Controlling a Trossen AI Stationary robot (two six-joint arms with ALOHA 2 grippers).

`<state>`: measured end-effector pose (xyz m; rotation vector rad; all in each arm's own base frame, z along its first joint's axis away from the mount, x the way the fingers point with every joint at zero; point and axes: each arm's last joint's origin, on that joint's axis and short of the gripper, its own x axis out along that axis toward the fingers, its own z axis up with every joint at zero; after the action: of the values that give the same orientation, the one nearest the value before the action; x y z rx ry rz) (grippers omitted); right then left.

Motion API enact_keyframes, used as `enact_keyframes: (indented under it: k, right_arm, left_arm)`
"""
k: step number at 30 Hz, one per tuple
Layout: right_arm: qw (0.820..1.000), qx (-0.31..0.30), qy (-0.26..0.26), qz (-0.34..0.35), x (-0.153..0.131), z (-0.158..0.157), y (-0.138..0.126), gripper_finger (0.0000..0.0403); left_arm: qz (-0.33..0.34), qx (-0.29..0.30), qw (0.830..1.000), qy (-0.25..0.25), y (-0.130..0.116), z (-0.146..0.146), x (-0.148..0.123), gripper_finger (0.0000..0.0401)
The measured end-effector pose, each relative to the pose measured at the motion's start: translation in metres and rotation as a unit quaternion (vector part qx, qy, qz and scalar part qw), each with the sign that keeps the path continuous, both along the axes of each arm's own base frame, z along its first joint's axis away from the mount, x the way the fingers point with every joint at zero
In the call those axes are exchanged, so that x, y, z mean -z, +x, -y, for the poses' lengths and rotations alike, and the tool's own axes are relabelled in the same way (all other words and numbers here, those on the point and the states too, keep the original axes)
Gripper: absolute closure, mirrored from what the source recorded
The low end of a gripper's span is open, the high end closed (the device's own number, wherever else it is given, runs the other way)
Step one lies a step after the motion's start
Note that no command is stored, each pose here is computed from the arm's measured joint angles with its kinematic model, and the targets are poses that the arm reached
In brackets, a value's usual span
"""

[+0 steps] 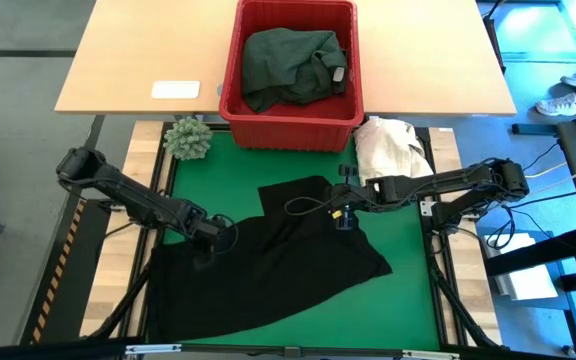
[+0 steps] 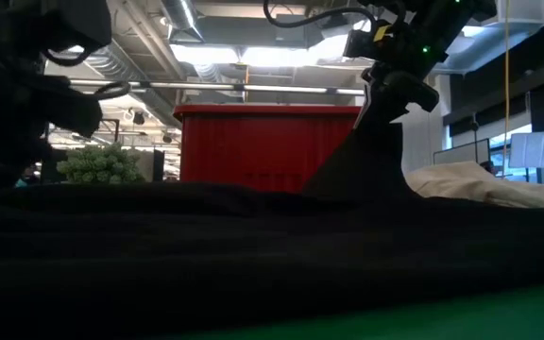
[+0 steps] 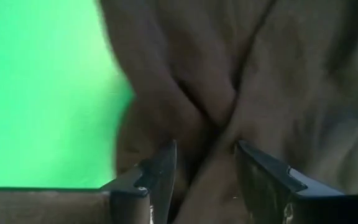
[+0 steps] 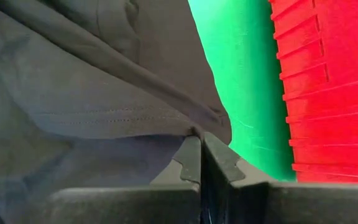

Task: Fold laundry
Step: Fold the black shirt

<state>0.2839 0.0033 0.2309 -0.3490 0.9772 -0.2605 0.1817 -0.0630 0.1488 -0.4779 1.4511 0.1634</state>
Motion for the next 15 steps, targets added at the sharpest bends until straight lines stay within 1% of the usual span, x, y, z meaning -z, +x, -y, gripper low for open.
enact_keyframes:
  k: [3,6,8,9,12,13,15]
  right_arm:
    - [1.000,0.000,0.000,0.000,0.000,0.000,0.000,0.0403]
    - [1.000,0.000,0.000,-0.001,0.000,0.000,0.000,0.0403]
    - [1.000,0.000,0.000,-0.001,0.000,0.000,0.000,0.0403]
    - [1.000,0.000,-0.001,-0.001,0.000,0.000,0.000,0.0403]
    - [1.000,0.005,-0.009,-0.001,0.000,0.001,0.000,0.0403]
    - [1.000,0.007,-0.016,-0.001,0.000,0.001,0.000,0.0403]
    - [0.999,0.011,-0.031,-0.003,-0.001,0.002,-0.001,0.0403]
  left_arm:
    - [0.005,0.001,1.000,-0.027,-0.001,0.001,0.005,0.0242]
    - [0.003,0.002,1.000,-0.028,-0.002,0.001,0.007,0.0256]
    - [0.004,0.004,1.000,-0.026,-0.002,0.002,0.007,0.0283]
    - [0.006,0.007,1.000,-0.027,-0.002,0.002,0.007,0.0303]
    - [0.011,0.021,0.999,-0.039,-0.002,0.005,0.006,0.0378]
    - [0.010,0.024,0.999,-0.040,-0.002,0.006,0.006,0.0388]
    - [0.008,0.034,0.999,-0.038,-0.003,0.011,0.004,0.0396]
